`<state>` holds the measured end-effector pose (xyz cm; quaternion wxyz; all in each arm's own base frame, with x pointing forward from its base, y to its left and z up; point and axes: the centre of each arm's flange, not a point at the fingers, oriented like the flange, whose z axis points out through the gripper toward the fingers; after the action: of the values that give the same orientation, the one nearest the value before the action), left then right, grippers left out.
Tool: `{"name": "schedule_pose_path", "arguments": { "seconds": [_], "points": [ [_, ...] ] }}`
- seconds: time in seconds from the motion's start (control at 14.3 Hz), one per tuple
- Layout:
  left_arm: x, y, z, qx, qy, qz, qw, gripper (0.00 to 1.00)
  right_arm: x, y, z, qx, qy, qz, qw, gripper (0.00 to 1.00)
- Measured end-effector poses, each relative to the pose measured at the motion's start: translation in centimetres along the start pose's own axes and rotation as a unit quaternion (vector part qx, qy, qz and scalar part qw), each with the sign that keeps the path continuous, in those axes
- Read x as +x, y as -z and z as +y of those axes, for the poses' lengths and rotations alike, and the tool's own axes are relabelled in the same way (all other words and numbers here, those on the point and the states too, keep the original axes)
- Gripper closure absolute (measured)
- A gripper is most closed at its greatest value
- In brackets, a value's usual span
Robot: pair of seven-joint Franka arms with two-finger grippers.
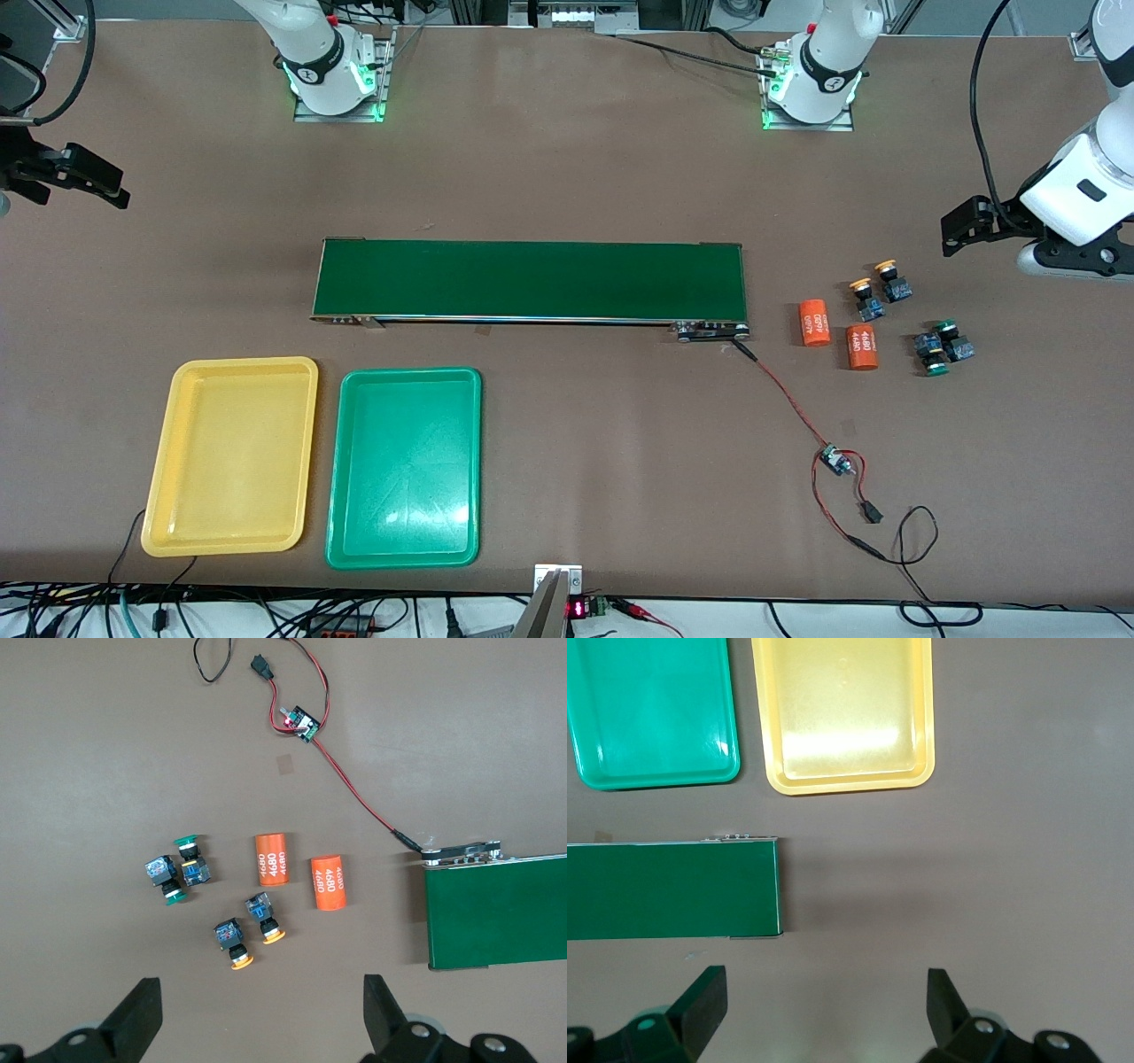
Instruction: Sort buttons by color to trays
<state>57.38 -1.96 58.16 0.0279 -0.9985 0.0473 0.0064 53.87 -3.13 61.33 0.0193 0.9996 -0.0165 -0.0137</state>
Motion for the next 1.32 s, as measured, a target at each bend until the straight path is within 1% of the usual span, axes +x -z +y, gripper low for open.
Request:
{"name": "schedule_pose_path", "arguments": {
  "seconds": [0.56,0.77,1.05,1.18,1.32],
  "points": [
    [0.0,0.1,0.5,0.000,-0.004,0.001,1.000,0.00,0.0,0.0,0.0,0.000,0.000,0.000,1.000,0.00],
    [0.4,-0.9,0.4,-0.001,-0.003,-0.009,1.000,0.00,0.0,0.0,-0.2,0.000,0.002,0.000,1.000,0.00],
    [1.7,-5.4,-0.4,-0.005,0.002,-0.058,0.998,0.00,0.1,-0.2,-0.4,0.000,0.004,-0.001,1.000,0.00],
    [2.8,-9.0,-1.8,-0.009,0.012,-0.084,0.996,0.00,0.2,-0.4,-0.5,0.000,0.005,-0.003,1.000,0.00],
    [4.8,-14.0,-2.9,-0.013,0.018,-0.087,0.996,0.00,0.3,-0.5,-0.5,0.000,0.005,-0.004,1.000,0.00]
  ]
}}
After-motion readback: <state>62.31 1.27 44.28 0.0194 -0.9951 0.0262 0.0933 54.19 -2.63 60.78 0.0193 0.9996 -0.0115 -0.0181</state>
